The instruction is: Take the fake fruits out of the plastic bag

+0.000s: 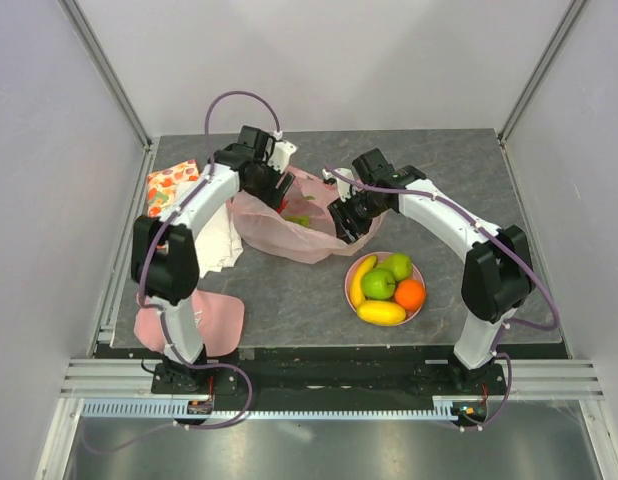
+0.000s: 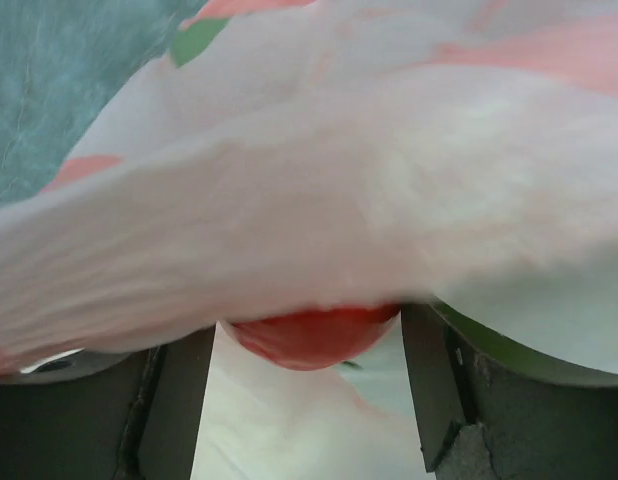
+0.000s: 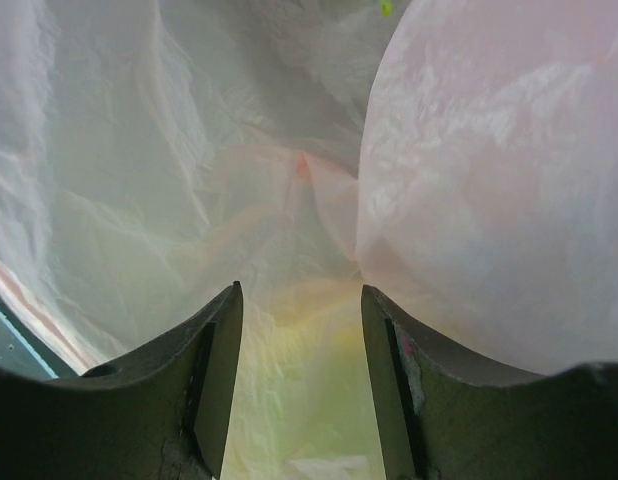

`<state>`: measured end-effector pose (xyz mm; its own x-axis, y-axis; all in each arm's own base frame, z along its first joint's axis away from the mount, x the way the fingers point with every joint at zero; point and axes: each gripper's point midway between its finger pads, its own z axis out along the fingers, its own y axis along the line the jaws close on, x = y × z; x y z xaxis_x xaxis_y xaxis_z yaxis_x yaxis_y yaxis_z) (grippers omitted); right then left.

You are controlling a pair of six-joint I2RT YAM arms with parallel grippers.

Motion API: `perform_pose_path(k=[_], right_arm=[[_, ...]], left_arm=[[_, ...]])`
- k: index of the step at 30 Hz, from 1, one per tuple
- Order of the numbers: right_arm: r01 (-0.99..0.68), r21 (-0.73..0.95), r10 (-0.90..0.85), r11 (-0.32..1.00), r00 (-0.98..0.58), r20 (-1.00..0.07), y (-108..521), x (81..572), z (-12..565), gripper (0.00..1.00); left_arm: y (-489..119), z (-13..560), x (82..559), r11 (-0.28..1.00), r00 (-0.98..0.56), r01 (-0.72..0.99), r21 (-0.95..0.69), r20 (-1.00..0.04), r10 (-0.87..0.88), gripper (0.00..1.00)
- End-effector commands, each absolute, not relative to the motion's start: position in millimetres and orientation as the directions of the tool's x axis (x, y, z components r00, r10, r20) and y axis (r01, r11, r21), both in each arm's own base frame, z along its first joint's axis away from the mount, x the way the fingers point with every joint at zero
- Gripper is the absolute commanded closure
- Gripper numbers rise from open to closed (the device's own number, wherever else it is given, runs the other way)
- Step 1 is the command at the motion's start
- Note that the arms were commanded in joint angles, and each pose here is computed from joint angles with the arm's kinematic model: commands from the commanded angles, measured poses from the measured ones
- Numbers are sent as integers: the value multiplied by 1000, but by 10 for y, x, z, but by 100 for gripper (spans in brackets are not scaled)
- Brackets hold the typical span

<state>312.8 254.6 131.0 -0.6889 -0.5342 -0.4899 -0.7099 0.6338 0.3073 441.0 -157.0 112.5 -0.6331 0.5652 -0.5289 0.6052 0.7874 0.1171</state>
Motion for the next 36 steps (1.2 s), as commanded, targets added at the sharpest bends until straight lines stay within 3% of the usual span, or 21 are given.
perform_pose_path(k=[1, 5, 9, 14, 20, 24, 28, 31, 36], right_arm=[[-733, 247, -549, 633, -651, -524, 2477, 3170, 1417, 42], [-735, 227, -560, 639, -647, -518, 2461, 3210, 1370, 41], [-739, 204, -562, 642, -634, -531, 2464, 3278, 1425, 42], [-755, 184, -548, 630, -600, -583, 2404, 3405, 1705, 41], [-797, 209, -309, 566, -441, -843, 2054, 3769, 3347, 33], [-741, 166, -215, 651, -389, -896, 1591, 3830, 3780, 26], [-736, 246, -206, 631, -464, -862, 1500, 3676, 3439, 19], [-662, 430, -168, 614, -642, -748, 1566, 3573, 2794, 19], [-649, 421, -167, 634, -646, -745, 1542, 3635, 2736, 17]], left_arm=[[-1945, 2322, 4121, 705, -482, 708, -35, -754, 447, 89], [-2174, 2794, 3713, 559, -423, 812, -168, -829, 365, 92], [-2264, 3095, 3438, 469, -391, 857, -212, -861, 326, 98], [-2376, 3379, 3119, 330, -370, 903, -274, -887, 276, 99], [-2468, 3919, 2783, 222, -276, 948, -227, -936, 220, 98], [-2778, 3871, 2357, 96, -180, 983, -158, -936, 304, 98], [-2988, 3527, 2149, 17, -156, 986, -164, -900, 407, 98], [-3074, 3386, 2178, 19, -196, 978, -208, -881, 431, 98], [-3116, 3381, 2239, 37, -178, 983, -180, -882, 437, 98]])
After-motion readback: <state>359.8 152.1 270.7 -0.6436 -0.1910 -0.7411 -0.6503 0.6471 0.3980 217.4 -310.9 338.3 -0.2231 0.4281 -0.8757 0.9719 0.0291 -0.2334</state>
